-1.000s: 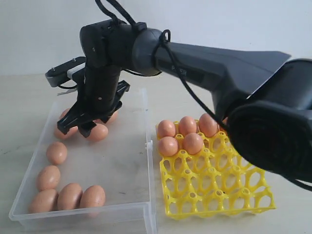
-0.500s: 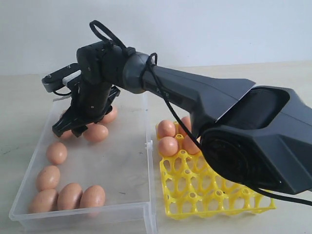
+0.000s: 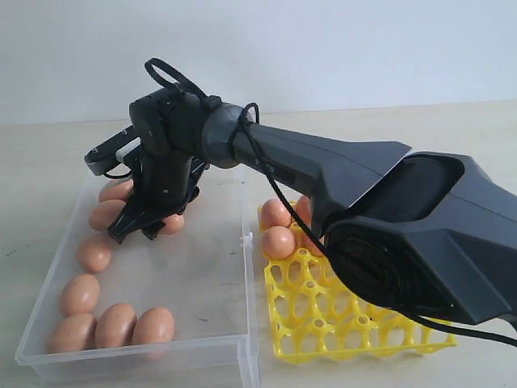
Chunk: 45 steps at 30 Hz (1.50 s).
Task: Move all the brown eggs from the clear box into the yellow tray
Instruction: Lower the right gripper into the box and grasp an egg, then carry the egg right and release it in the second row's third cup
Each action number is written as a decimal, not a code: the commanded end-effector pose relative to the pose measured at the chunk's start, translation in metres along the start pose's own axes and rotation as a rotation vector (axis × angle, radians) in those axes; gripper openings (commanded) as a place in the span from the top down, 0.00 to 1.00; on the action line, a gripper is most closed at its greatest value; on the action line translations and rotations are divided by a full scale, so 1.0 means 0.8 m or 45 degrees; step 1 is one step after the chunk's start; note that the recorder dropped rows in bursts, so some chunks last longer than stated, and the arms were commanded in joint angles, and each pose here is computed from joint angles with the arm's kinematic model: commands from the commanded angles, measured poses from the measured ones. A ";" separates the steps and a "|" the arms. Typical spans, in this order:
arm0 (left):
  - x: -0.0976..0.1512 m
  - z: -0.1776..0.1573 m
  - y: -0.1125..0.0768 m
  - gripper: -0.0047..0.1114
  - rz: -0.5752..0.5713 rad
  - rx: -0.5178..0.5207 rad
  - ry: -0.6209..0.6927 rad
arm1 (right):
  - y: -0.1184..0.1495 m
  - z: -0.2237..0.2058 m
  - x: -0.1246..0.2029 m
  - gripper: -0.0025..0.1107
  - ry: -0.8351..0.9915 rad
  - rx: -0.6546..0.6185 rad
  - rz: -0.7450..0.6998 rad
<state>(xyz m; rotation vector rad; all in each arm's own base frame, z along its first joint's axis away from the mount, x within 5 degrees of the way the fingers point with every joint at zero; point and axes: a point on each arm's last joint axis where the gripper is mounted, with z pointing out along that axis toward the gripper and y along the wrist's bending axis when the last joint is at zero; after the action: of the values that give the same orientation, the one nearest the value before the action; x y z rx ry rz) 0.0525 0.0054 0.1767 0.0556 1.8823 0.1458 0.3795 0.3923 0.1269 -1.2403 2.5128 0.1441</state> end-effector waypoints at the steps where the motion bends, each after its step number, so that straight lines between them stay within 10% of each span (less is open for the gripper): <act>1: -0.003 -0.001 0.000 0.96 -0.007 0.006 -0.025 | -0.004 -0.059 -0.017 0.98 -0.125 0.028 -0.006; 10: -0.003 -0.001 0.000 0.96 -0.007 0.006 -0.025 | -0.008 -0.166 0.017 0.98 -0.728 0.095 0.035; 16: -0.003 -0.001 0.000 0.96 -0.007 0.006 -0.025 | -0.032 -0.204 0.144 0.98 -1.117 0.155 0.230; 27: -0.003 -0.001 0.000 0.96 -0.007 0.006 -0.025 | -0.063 -0.182 0.341 0.98 -1.076 0.436 0.559; 39: -0.003 -0.001 0.000 0.96 -0.007 0.006 -0.025 | -0.070 -0.130 0.340 0.95 -1.007 0.399 0.665; 45: -0.003 -0.001 0.000 0.96 -0.007 0.006 -0.025 | -0.071 -0.125 0.336 0.71 -0.967 0.403 0.629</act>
<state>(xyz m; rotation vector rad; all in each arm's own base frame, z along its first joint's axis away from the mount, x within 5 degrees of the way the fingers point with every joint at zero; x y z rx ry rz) 0.0525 0.0054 0.1767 0.0556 1.8823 0.1458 0.2451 0.1311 0.1322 -0.2994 2.0018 0.2741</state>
